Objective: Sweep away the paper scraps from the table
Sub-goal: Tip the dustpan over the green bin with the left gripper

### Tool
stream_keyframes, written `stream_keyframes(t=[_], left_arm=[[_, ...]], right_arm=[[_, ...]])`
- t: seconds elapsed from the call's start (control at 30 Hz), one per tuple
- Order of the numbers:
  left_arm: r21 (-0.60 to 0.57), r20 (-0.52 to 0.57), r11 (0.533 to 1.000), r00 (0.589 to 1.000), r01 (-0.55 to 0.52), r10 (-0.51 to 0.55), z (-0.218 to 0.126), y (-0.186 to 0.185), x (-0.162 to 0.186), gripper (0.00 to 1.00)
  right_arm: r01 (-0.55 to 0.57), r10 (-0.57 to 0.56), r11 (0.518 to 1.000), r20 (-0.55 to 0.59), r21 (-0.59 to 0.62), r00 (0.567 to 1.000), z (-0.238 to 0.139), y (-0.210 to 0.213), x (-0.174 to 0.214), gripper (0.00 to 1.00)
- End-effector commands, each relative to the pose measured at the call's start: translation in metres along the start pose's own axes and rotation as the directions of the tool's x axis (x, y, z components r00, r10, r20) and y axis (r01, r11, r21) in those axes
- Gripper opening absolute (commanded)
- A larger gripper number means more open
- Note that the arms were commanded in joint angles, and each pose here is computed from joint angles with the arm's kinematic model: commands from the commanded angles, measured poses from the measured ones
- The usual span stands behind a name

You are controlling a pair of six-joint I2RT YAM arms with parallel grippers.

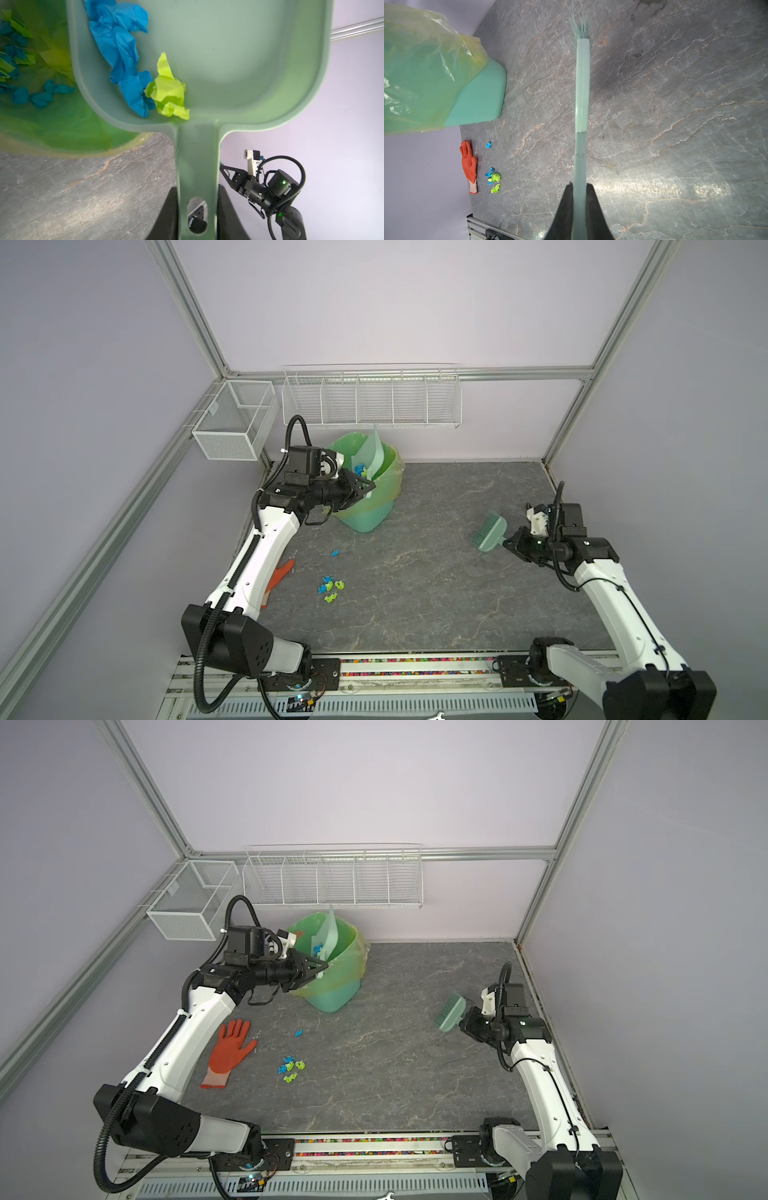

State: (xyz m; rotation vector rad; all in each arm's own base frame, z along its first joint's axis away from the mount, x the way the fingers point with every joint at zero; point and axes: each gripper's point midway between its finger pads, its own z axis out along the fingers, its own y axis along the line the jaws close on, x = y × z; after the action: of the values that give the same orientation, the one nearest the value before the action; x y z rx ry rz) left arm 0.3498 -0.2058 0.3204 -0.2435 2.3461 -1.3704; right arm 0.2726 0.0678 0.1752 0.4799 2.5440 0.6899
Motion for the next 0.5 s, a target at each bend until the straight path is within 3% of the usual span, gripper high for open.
stream_keyframes(t=[0.0,0.47], left_arm=[[0.168,0.004,0.986,1.000,-0.016,0.015,-0.011,-0.034,-0.004,0.00],[0.407,-0.007,0.903,0.989,0.137,-0.147,-0.021,-0.040,-0.021,0.00]], right_arm=[[0.008,-0.007,0.999,0.023,-0.037,1.000,-0.004,0.009,-0.003,0.08],[0.008,-0.007,0.999,0.023,-0.035,1.000,-0.003,0.009,-0.004,0.07]])
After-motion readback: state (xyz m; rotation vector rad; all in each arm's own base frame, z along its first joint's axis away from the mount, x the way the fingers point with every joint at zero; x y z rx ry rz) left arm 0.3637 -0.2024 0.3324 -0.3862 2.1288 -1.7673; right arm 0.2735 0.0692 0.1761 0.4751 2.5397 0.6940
